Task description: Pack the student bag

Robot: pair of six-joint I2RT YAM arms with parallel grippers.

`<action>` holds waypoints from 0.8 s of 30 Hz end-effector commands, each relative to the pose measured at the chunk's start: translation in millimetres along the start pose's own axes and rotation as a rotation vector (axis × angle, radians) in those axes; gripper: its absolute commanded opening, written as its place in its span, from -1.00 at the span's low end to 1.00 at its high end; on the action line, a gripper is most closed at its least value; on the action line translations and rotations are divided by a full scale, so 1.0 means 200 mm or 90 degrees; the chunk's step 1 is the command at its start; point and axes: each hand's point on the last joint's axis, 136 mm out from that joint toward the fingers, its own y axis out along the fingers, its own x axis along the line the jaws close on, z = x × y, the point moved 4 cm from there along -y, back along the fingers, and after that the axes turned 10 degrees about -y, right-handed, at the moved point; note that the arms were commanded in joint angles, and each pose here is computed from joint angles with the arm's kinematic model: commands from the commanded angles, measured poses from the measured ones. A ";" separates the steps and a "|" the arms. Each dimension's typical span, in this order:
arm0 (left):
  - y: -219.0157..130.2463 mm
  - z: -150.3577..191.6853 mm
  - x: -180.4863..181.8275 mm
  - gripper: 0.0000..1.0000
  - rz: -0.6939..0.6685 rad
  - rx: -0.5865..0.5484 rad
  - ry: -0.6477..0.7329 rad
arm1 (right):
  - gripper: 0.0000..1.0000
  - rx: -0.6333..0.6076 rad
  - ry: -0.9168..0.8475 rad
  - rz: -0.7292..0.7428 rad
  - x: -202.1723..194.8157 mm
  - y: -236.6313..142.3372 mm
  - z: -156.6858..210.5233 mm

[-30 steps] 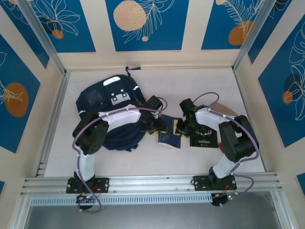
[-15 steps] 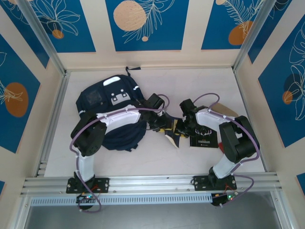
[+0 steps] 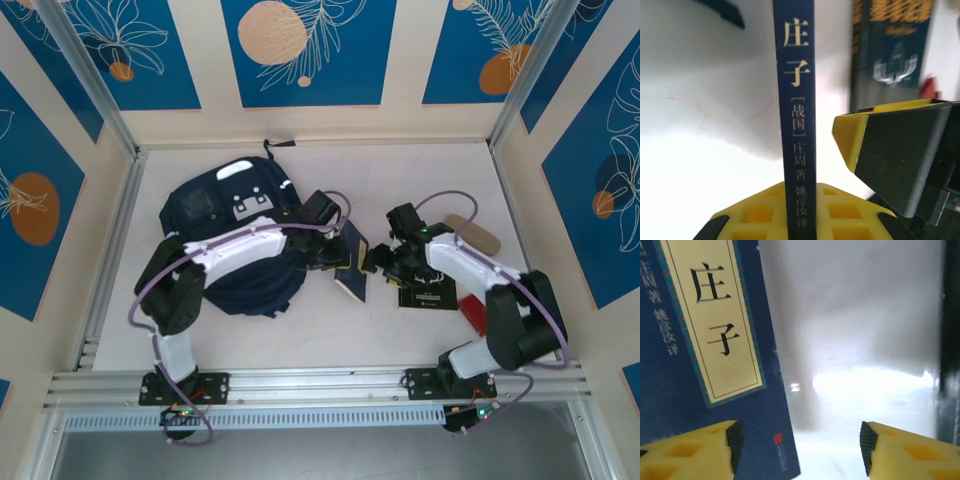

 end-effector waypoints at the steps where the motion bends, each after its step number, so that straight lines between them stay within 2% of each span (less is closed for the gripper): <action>1: -0.30 -0.11 -0.07 -1.00 0.076 -0.097 -0.007 | 0.53 -0.043 -0.017 -0.151 0.19 -0.19 -0.04; 5: -0.52 -0.20 -0.06 -1.00 0.160 -0.169 -0.065 | 0.78 -0.081 -0.023 -0.305 0.37 -0.34 -0.07; 13: -0.87 -0.33 -0.04 -1.00 0.324 -0.323 -0.191 | 0.94 -0.138 0.053 -0.528 0.62 -0.53 -0.11; 17: -0.96 -0.35 -0.08 -1.00 0.395 -0.356 -0.224 | 0.99 -0.128 0.120 -0.600 0.73 -0.57 -0.13; 24: -1.04 -0.36 -0.11 -1.00 0.479 -0.377 -0.269 | 1.00 -0.142 0.165 -0.674 0.90 -0.58 -0.19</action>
